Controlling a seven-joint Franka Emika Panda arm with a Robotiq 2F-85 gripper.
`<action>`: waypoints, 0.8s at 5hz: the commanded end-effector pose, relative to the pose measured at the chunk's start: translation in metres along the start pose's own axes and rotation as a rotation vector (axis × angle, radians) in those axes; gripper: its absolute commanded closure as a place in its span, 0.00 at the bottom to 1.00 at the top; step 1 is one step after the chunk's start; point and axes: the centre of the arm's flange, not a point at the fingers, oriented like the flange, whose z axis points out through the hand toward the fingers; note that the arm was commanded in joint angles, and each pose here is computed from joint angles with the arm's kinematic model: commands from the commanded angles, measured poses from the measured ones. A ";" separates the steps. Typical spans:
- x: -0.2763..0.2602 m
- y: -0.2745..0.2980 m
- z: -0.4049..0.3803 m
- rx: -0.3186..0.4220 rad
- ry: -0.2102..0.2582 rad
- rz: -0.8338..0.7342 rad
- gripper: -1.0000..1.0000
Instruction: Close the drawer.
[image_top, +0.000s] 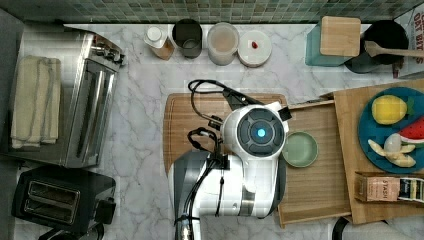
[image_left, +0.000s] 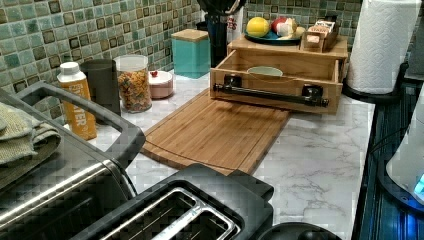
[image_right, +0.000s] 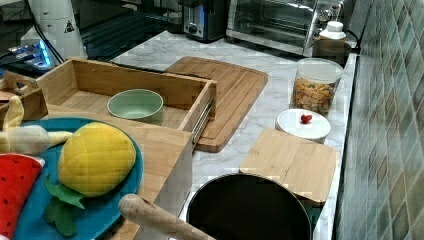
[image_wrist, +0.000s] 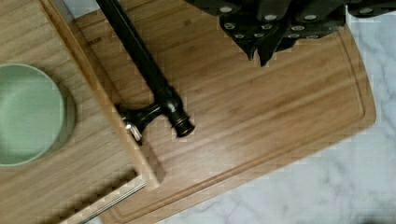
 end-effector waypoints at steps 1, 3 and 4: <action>-0.064 -0.034 0.056 -0.038 0.080 -0.467 1.00; -0.066 -0.010 0.105 -0.126 0.030 -0.579 1.00; -0.068 0.000 0.126 -0.140 0.018 -0.599 1.00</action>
